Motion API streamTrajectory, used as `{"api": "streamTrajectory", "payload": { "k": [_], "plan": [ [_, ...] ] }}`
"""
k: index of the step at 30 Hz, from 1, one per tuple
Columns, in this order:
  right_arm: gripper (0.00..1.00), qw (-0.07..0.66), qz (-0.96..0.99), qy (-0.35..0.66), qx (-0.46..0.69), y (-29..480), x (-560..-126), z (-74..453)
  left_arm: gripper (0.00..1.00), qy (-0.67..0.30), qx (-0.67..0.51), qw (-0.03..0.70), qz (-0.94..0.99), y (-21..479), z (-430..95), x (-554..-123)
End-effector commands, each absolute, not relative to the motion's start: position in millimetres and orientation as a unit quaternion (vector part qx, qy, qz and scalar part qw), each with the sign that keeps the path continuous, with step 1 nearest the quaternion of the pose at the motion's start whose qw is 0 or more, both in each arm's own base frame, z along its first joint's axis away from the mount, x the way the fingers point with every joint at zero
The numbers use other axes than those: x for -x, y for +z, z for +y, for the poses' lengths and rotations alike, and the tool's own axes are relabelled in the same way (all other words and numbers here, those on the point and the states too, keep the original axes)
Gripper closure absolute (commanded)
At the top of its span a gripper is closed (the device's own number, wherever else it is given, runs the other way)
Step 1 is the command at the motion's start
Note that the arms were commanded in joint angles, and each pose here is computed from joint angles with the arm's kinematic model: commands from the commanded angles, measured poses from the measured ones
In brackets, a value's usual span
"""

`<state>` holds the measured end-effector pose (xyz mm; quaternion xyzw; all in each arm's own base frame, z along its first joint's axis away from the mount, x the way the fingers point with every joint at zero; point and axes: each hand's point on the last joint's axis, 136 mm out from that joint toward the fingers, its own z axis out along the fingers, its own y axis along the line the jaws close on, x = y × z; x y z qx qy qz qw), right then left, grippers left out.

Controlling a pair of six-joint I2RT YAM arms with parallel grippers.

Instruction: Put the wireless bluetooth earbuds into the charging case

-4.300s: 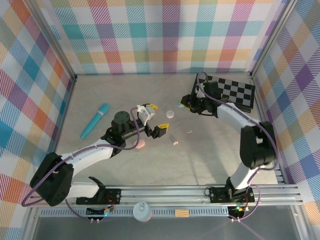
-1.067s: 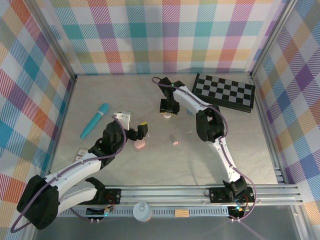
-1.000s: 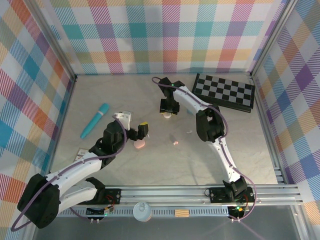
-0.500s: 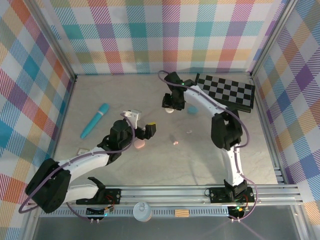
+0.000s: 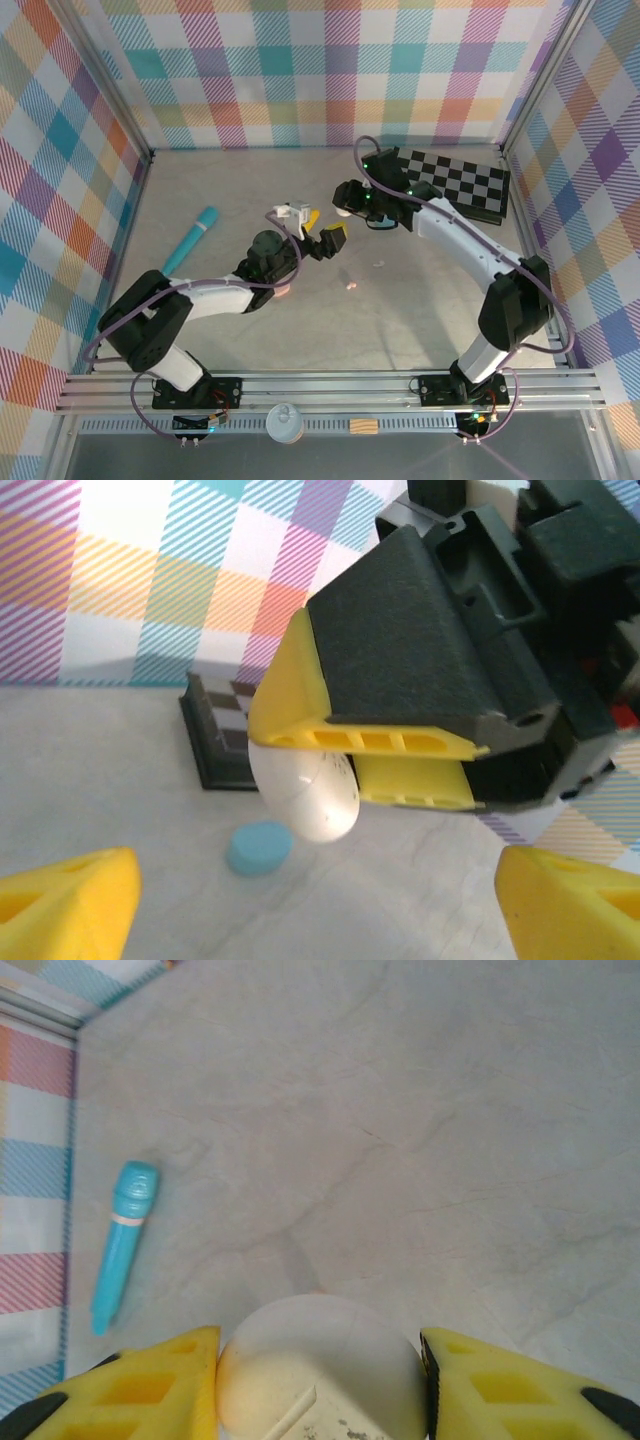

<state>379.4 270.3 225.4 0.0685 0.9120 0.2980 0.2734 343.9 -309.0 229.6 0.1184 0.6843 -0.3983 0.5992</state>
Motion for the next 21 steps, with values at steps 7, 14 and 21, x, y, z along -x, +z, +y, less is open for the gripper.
{"api": "streamTrajectory", "payload": {
  "k": [7, 14, 21],
  "plan": [
    [0.56, 0.3, 0.869, 0.386, -0.072, 268, -369, 278, 0.19, -0.463, -0.093, 0.635, 0.611, 276, -326, -351],
    [0.55, 0.293, 0.863, 0.406, -0.062, 275, -361, 281, 0.29, -0.469, -0.102, 0.631, 0.609, 277, -333, -353],
    [0.56, 0.287, 0.857, 0.425, -0.053, 281, -355, 285, 0.33, -0.469, -0.102, 0.635, 0.606, 279, -332, -353]
  ]
}}
